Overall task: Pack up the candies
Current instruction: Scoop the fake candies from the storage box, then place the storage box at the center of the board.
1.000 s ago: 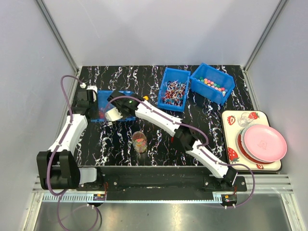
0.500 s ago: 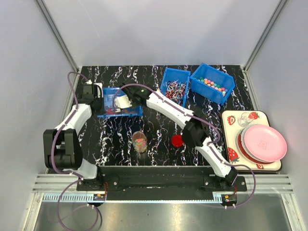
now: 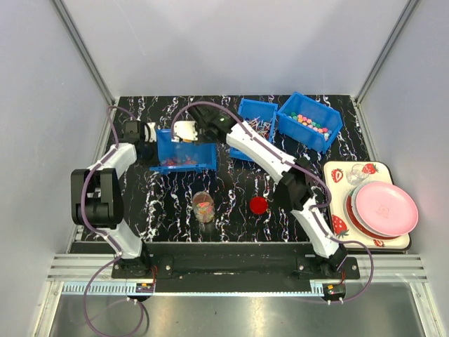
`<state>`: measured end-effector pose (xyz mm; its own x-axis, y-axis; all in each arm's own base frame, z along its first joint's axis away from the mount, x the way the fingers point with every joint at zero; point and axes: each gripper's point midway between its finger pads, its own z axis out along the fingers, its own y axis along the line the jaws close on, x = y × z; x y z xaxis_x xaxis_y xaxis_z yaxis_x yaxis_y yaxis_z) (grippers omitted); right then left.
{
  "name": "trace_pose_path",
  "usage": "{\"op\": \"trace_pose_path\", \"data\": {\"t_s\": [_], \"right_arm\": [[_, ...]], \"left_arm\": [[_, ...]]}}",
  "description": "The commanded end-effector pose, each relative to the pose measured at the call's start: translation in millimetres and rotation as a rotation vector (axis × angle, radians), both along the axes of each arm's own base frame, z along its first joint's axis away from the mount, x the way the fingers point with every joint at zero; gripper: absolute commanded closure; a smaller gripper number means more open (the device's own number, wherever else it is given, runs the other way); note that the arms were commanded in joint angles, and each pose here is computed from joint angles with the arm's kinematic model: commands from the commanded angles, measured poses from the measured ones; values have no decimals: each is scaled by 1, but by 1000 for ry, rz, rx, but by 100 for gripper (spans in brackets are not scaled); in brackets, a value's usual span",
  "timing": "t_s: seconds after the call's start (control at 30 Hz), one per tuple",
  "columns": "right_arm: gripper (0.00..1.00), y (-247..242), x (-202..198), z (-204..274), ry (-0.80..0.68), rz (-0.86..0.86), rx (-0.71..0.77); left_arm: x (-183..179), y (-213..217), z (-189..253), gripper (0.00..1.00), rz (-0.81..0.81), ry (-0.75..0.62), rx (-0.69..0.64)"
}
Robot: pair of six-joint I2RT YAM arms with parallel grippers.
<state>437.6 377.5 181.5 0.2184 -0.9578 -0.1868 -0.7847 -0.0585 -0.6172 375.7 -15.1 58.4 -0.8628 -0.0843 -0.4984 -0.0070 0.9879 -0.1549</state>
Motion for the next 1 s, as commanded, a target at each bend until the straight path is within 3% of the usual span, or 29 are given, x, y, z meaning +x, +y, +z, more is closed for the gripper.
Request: {"op": "trace_pose_path", "data": {"t_s": [0.0, 0.37, 0.73, 0.97], "right_arm": [[100, -10, -9, 60, 48, -62, 275], [100, -60, -83, 65, 91, 3, 178], [100, -70, -167, 57, 173, 87, 60], [100, -87, -192, 54, 153, 108, -38]], "left_arm": [[31, -10, 27, 100, -25, -103, -103], [38, -4, 30, 97, -5, -56, -131], [44, -1, 35, 92, -19, 6, -112], [43, 3, 34, 88, -39, 53, -88]]}}
